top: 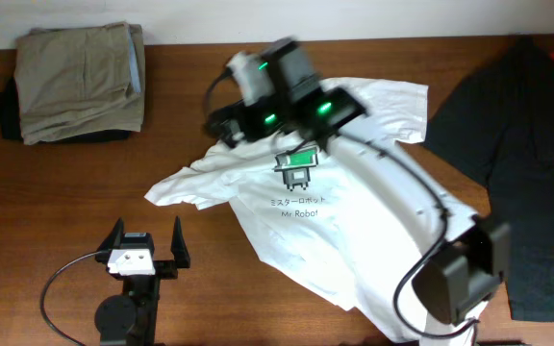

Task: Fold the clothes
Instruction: 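Grasp the white T-shirt with the right gripper and drag it onto the table center, then grasp the left sleeve with the left gripper and pull it leftward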

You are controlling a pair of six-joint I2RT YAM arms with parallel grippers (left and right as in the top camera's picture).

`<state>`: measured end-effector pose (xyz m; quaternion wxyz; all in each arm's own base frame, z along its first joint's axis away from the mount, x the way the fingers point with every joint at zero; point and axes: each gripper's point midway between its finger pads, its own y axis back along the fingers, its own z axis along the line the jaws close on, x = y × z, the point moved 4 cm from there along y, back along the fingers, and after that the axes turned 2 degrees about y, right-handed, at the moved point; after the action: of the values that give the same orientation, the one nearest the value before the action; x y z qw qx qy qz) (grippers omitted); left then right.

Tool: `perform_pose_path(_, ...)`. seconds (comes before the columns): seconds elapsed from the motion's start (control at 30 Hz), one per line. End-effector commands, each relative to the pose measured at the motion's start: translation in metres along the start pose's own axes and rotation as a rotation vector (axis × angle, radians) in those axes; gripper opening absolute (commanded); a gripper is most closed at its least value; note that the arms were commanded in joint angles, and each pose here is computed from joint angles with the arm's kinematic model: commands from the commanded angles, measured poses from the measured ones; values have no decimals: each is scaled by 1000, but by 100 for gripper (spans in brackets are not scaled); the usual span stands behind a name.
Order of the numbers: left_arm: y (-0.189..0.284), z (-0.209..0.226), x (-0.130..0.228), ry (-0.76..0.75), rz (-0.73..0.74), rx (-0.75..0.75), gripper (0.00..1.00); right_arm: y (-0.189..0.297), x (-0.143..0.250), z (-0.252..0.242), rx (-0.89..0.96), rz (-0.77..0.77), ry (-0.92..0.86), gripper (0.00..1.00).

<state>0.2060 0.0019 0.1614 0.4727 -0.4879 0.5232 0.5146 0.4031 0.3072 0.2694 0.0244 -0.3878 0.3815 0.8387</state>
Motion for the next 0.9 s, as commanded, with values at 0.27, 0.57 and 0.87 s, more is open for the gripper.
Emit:
perform_pose_path(0.27, 0, 1, 2, -16, 3, -6, 99, 238, 35, -249, 481, -153, -585, 99)
perform_pose_path(0.57, 15, -38, -64, -57, -288, 281, 99, 269, 51, -273, 535, -189, -652, 99)
perform_pose_path(0.87, -65, -67, -129, 71, 325, 499, 99, 269, 51, -273, 535, -189, -652, 99)
